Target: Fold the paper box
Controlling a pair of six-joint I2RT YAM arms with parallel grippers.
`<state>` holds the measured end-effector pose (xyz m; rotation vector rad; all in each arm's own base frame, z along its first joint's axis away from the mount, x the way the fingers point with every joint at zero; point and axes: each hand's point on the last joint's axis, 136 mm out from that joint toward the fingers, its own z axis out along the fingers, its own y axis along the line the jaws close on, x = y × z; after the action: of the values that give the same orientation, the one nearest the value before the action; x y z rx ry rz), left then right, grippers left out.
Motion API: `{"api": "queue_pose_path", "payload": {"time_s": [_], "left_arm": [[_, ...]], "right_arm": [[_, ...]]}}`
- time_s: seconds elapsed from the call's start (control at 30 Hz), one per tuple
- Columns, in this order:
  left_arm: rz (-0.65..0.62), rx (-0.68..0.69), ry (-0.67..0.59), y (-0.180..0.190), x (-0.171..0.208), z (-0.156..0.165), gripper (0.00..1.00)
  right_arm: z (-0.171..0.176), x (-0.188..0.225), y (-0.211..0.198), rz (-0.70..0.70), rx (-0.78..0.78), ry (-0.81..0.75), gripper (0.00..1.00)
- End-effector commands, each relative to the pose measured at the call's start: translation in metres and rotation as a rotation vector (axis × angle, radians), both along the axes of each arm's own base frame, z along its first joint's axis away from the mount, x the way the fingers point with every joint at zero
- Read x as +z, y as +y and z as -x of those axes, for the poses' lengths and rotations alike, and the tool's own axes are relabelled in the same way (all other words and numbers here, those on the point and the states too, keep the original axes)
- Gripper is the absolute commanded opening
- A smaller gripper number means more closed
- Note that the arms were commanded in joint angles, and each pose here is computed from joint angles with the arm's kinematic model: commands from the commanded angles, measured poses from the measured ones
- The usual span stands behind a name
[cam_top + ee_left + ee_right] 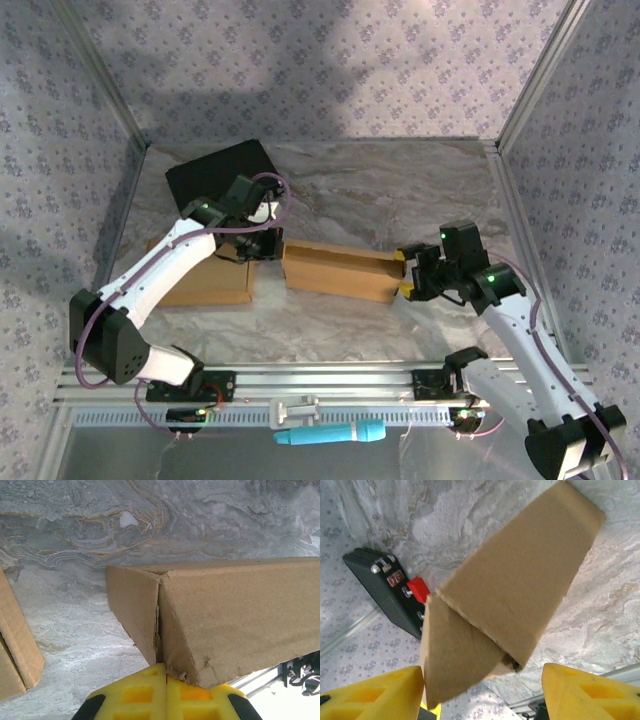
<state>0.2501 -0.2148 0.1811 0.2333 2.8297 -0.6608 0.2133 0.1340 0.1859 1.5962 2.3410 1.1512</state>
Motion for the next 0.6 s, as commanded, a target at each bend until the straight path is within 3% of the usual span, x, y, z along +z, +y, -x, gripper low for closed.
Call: {"api": "queue_pose_path", "payload": {"time_s": [0.0,0.17,0.37,0.57], "left_arm": [[-0.007,0.008,-0.006,0.002,0.003,0.003,0.00],[0.006,0.017,-0.005,0.001,0.008,0.004,0.00],[0.041,0.045,-0.014,0.001,0.015,0.004,0.03],[0.118,0.079,-0.029,0.001,0.032,0.006,0.20]], "right_arm": [[-0.004,-0.001,-0.007,0.048,0.016,-0.008,0.63],[-0.004,-0.011,-0.010,0.070,0.033,0.009,0.55],[0.002,-0.024,-0.014,0.083,0.032,0.041,0.52],[0.005,-0.030,-0.016,0.085,0.034,0.060,0.50]]}}
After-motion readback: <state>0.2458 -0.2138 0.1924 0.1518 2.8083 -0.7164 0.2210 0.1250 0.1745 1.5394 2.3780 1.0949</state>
